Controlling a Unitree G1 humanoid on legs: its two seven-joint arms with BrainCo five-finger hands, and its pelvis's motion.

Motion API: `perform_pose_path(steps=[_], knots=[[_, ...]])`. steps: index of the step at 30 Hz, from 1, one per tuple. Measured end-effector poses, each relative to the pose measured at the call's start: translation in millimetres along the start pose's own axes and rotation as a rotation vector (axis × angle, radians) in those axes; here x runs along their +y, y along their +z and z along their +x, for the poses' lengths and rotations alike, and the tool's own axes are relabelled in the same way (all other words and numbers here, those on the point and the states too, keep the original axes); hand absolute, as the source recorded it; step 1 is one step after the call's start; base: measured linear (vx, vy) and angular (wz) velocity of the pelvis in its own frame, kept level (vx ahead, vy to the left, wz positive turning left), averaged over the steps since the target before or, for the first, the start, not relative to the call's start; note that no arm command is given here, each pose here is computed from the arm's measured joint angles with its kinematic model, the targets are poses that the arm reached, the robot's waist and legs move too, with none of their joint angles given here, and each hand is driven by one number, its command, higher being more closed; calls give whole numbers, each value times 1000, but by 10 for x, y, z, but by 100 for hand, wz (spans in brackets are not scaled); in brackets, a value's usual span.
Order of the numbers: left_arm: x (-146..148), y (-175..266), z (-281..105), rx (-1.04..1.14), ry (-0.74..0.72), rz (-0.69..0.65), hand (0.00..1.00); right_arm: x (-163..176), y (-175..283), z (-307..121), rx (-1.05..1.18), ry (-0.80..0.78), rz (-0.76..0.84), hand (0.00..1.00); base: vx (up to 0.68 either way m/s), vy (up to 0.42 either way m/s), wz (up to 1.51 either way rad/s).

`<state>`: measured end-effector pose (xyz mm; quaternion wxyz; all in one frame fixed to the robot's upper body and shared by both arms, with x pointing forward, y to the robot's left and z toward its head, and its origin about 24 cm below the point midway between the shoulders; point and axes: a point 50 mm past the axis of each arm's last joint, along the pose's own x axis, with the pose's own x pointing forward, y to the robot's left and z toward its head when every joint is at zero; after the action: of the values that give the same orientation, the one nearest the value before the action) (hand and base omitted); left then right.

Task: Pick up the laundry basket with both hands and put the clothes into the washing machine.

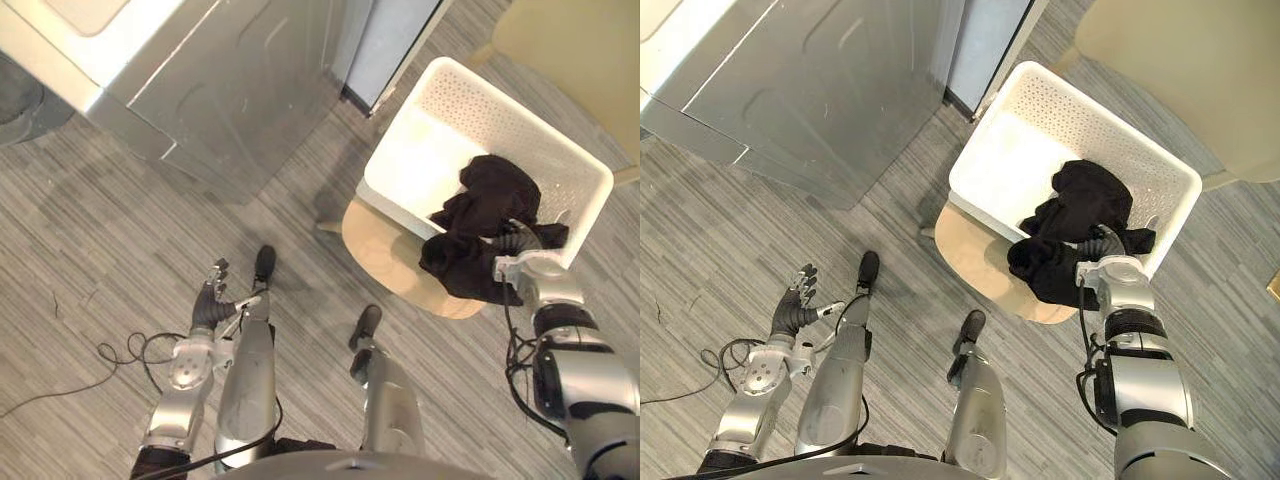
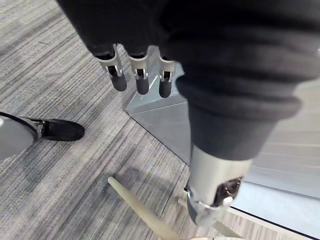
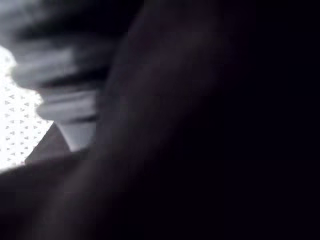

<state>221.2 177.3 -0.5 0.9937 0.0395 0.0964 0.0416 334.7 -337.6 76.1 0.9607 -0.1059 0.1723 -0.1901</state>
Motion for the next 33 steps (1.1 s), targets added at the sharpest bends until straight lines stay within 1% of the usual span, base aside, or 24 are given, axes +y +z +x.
perform_pose_path(steps=[10,16,17,22,28,33], knots=[[-16,12,69,0,28,-5,0,108,-142,15,50,12,147,0,8,-39,10],[-23,56,101,-17,42,-9,0,110,-154,14,55,17,184,0,2,-3,1],[-37,77,116,-24,51,-19,0,85,-121,18,46,14,191,100,0,0,0],[-100,110,137,-34,60,-46,0,30,-85,21,37,-6,188,100,-15,-2,0],[-108,108,135,-32,81,-52,0,7,-60,23,24,-37,188,100,1,-3,-8],[-140,107,132,-31,71,-50,0,18,-83,20,30,-46,188,100,26,-6,-5]])
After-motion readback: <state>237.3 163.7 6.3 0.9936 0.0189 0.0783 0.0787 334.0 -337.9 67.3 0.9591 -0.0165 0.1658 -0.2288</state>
